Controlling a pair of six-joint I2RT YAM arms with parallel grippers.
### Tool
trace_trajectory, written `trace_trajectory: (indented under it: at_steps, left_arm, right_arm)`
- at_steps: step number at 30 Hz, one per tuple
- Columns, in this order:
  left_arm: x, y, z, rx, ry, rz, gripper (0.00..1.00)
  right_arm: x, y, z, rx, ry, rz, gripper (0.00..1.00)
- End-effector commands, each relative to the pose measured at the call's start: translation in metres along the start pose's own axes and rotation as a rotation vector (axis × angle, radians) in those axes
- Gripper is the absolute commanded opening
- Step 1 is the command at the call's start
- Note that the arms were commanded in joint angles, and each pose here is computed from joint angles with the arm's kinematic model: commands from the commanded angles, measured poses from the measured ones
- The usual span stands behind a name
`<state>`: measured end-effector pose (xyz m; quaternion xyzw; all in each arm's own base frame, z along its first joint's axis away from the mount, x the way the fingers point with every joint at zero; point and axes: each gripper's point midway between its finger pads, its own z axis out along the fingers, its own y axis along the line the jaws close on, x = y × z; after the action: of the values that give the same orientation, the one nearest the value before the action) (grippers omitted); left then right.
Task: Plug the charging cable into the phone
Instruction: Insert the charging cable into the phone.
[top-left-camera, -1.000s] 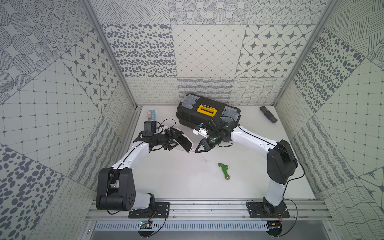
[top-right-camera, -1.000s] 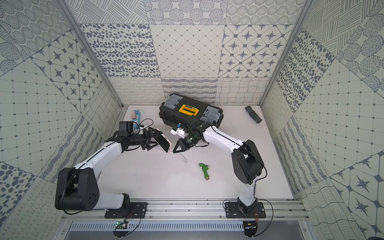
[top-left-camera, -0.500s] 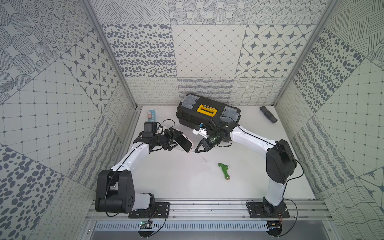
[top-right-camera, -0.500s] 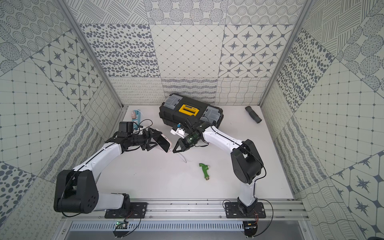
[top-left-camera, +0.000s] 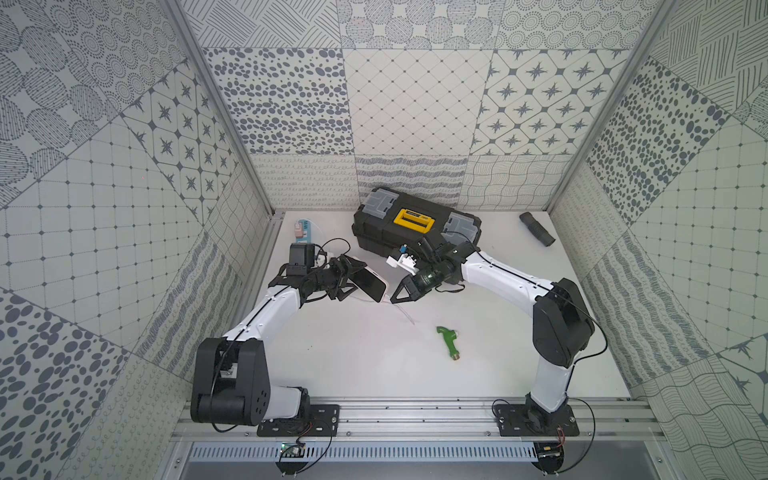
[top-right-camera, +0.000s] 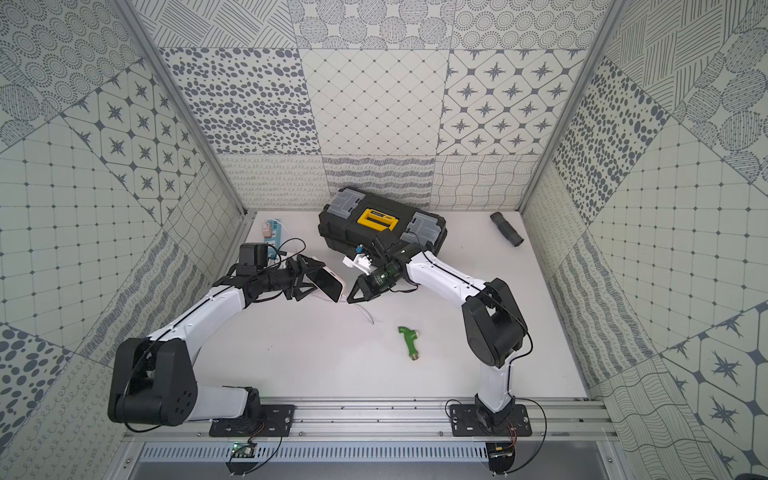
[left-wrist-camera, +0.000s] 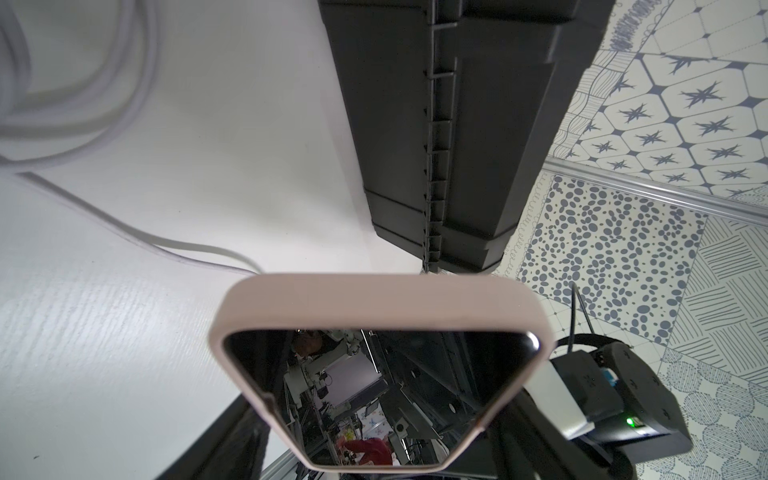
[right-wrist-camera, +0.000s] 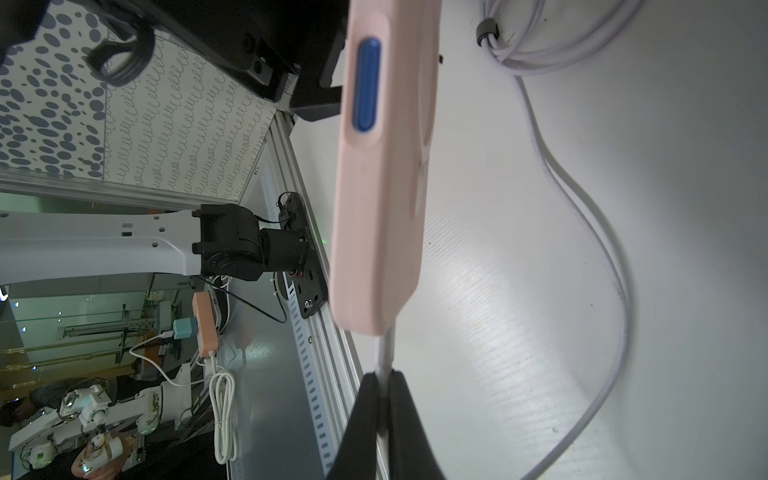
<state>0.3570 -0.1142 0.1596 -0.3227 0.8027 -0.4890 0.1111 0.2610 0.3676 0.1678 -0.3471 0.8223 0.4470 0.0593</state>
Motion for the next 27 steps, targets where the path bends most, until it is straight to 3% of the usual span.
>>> trace_trajectory:
  at_steps: [1, 12, 13, 18, 21, 27]
  left_arm:
    - [0.017, -0.019, 0.002, 0.076, 0.101, 0.032, 0.00]
    - [0.023, -0.021, 0.007, 0.079, 0.145, 0.044, 0.00]
    - [0.021, -0.020, 0.007, 0.072, 0.136, 0.043, 0.00]
    - [0.009, -0.008, 0.001, -0.022, 0.085, 0.031, 0.00]
    - [0.001, 0.001, -0.003, -0.103, 0.052, 0.013, 0.00]
    - [-0.010, 0.064, -0.027, -0.516, -0.042, -0.081, 0.00]
  right_arm:
    - [-0.032, -0.003, -0.002, 0.011, -0.093, -0.095, 0.00]
    - [-0.036, -0.008, -0.009, 0.013, -0.112, -0.080, 0.00]
    - [-0.036, -0.009, -0.009, 0.012, -0.114, -0.069, 0.04]
    - [-0.036, -0.011, -0.025, 0.053, -0.144, -0.065, 0.94]
    - [-0.038, -0.014, -0.041, 0.106, -0.179, -0.073, 0.97]
    - [-0.054, -0.024, -0.083, 0.340, -0.245, -0.112, 0.97]
